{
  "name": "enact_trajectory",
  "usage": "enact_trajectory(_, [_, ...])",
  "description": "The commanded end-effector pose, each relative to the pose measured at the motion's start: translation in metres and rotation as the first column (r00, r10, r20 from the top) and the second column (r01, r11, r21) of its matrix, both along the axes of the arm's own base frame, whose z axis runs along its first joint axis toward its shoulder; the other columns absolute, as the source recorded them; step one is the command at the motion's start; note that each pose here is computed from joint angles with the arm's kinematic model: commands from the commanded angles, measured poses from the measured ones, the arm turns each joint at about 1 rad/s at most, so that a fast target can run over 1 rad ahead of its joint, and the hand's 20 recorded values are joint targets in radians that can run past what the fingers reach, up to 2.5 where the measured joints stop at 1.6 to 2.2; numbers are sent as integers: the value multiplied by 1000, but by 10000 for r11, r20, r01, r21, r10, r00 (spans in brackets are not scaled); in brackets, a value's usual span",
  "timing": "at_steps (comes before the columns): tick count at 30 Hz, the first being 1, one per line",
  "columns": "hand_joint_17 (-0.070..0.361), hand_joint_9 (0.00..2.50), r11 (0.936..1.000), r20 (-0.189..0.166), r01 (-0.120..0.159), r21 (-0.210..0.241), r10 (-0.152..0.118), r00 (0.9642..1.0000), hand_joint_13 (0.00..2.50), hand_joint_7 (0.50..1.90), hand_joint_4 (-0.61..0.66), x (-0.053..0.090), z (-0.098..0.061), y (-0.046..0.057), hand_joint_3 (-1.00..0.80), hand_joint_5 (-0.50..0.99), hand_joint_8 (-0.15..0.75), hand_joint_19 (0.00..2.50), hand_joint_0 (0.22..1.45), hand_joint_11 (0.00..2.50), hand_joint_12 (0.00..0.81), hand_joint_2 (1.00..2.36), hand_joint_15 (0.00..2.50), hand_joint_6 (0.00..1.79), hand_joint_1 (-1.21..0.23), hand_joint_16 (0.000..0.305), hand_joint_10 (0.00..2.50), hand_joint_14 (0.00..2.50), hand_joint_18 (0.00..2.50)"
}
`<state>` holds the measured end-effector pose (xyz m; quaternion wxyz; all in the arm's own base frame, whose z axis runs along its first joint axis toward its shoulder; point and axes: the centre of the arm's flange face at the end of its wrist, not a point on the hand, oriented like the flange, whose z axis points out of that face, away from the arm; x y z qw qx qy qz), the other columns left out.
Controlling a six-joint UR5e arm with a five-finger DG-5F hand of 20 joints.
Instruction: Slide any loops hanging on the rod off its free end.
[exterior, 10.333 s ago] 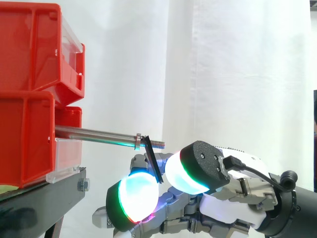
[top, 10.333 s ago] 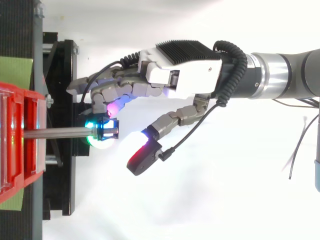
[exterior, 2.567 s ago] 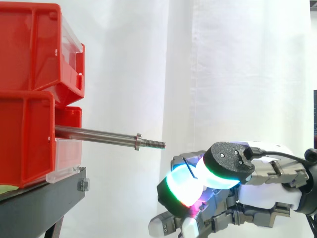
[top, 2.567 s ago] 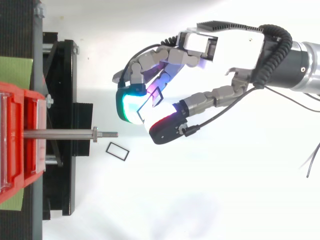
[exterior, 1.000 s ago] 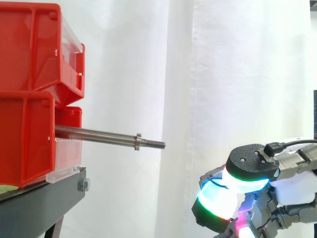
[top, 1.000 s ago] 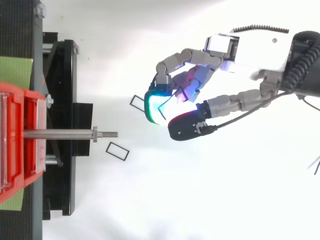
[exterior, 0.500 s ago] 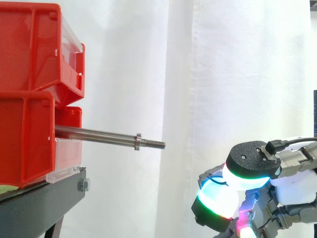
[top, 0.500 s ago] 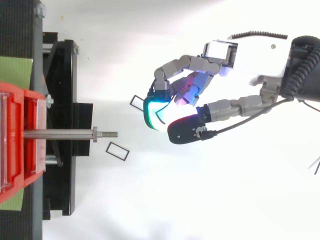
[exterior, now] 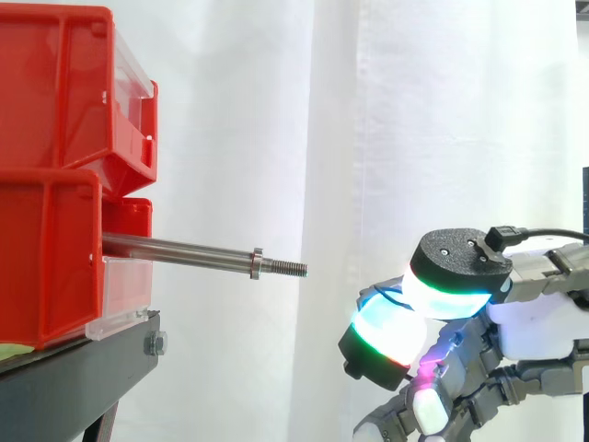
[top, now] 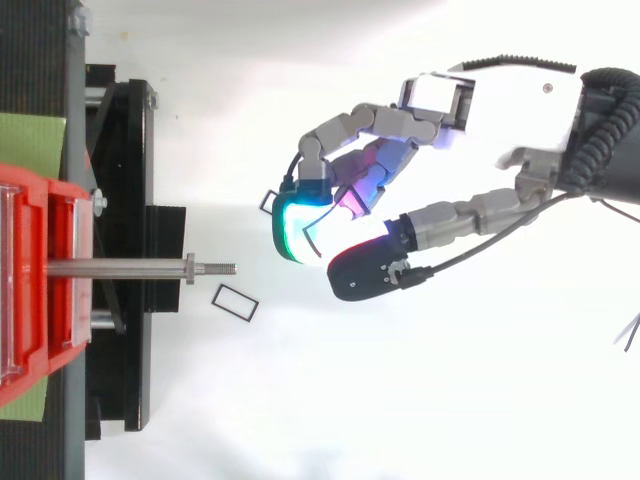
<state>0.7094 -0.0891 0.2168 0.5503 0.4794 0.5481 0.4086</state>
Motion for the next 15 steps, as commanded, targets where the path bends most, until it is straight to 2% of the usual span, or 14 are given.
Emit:
enact_trajectory(1, [127, 1025, 10000, -29, 19, 36, -19, 10000, 603, 1073, -113, 0, 0, 0, -87, -86, 285, 275, 592, 261, 379, 1003, 89, 831, -759, 57, 9, 3, 739])
enact_trajectory(9, [124, 1016, 10000, -241, -41, 32, 42, 9997, 602, 1085, -118, -2, -2, 4, -81, -93, 277, 273, 594, 277, 373, 1005, 92, 842, -763, 55, 10, 3, 738])
enact_trajectory(15, [124, 1010, 9998, -729, -75, 185, 88, 9973, 606, 1058, -116, -7, -6, 8, -69, -98, 273, 272, 594, 281, 373, 1006, 96, 856, -775, 55, 10, 4, 739])
